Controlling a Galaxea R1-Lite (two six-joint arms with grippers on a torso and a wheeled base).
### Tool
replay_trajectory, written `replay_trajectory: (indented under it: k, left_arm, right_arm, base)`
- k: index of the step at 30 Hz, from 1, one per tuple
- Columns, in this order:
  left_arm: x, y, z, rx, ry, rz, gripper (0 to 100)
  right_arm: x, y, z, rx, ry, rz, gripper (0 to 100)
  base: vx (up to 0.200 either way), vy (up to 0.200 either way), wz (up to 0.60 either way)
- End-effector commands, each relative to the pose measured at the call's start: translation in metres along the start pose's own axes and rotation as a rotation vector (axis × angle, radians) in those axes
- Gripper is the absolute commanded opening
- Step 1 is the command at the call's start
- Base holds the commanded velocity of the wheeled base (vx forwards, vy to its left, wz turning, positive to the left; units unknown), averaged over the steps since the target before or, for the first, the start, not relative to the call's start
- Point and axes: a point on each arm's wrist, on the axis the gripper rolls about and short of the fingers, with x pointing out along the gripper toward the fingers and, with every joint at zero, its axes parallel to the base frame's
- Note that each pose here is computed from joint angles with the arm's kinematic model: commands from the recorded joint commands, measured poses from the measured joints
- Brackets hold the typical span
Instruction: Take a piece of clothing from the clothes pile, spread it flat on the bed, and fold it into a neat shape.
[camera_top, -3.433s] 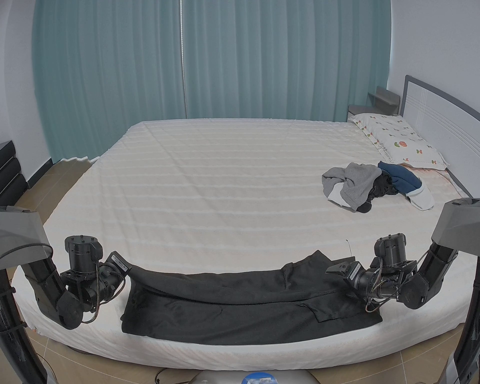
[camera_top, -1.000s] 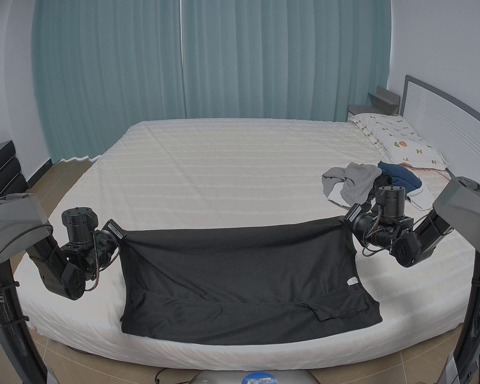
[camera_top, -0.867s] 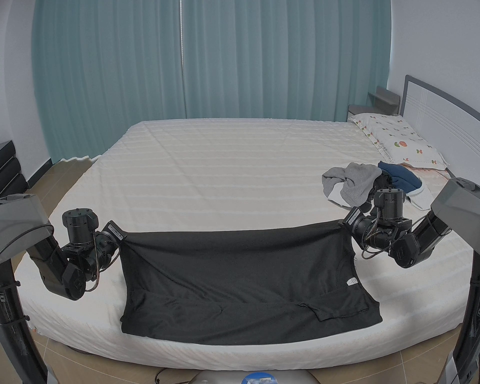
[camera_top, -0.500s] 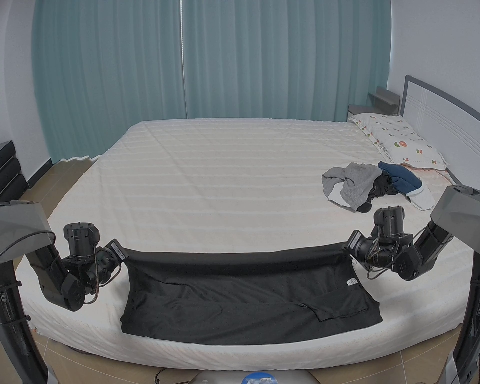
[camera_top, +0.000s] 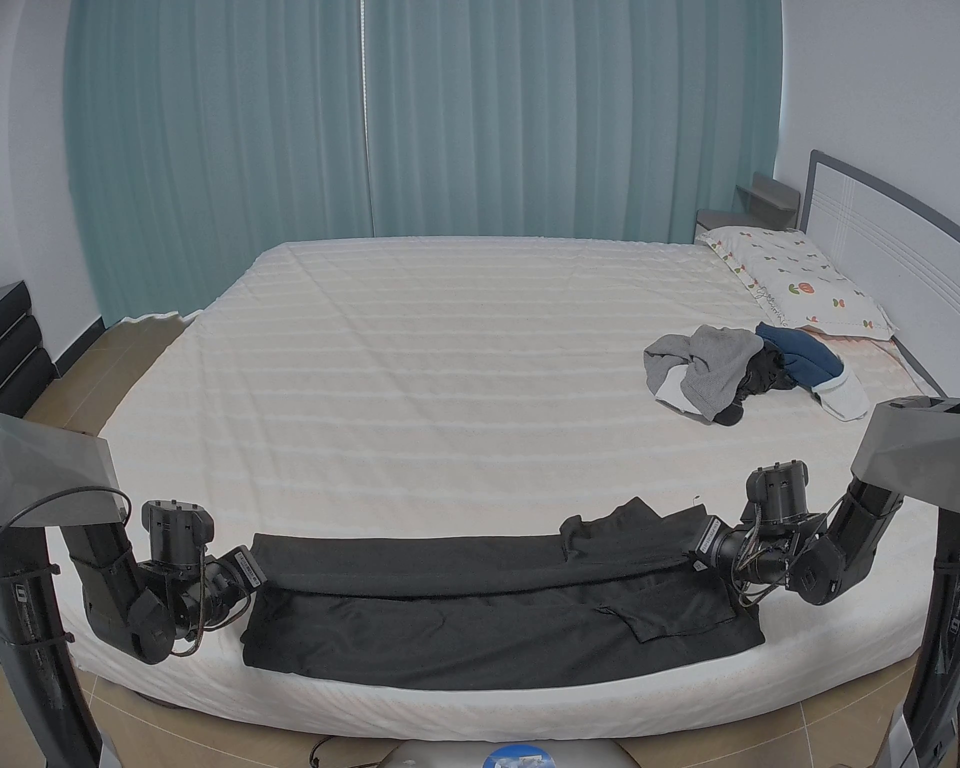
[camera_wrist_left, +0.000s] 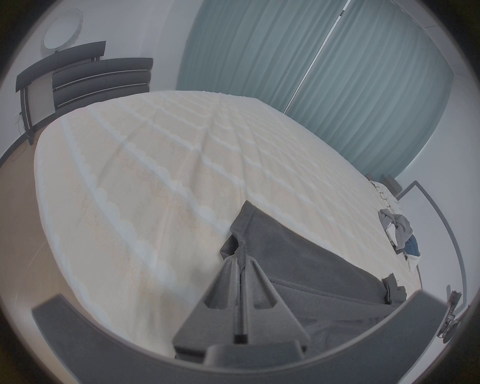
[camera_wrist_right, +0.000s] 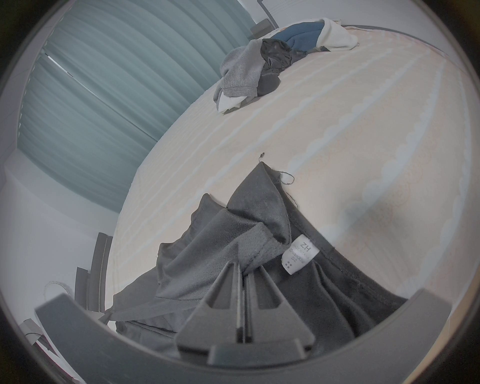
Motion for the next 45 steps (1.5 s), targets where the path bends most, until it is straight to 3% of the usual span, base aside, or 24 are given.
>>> replay_trajectory:
  k: [1,22,23,24,31,41,45]
  left_arm:
    - [0.000,0.003,-0.003,-0.003,0.013,0.011,0]
    - [-0.012,0.005,-0.019,0.027,0.077,0.021,0]
    - [-0.012,0.004,-0.020,0.028,0.078,0.020,100]
    - [-0.013,0.004,-0.021,0.032,0.082,0.019,100]
    - [-0.020,0.002,-0.022,0.041,0.083,0.008,100]
    - [-0.028,-0.005,0.005,-0.001,-0.023,-0.041,100]
    - [-0.005,-0.004,0.016,-0.115,-0.009,-0.090,100]
  right_arm:
    - [0.003,-0.010,-0.010,-0.001,0.026,-0.023,0]
    - [0.002,-0.017,-0.011,0.003,0.012,-0.034,0]
    - [0.002,-0.017,-0.011,0.003,0.012,-0.034,0]
    - [0.002,-0.017,-0.010,-0.002,0.010,-0.032,100]
    - [-0.006,-0.013,-0.002,0.007,-0.023,-0.013,100]
    - [-0.027,-0.015,0.026,0.052,-0.123,0.022,100]
    - [-0.025,-0.018,0.025,0.060,-0.117,0.013,100]
  base:
    - [0.000,0.000,0.00]
    - [0.000,0.000,0.00]
    - [0.000,0.000,0.00]
    - [0.000,0.000,0.00]
    - [0.000,0.000,0.00]
    - [0.000,0.000,0.00]
    - [0.000,0.000,0.00]
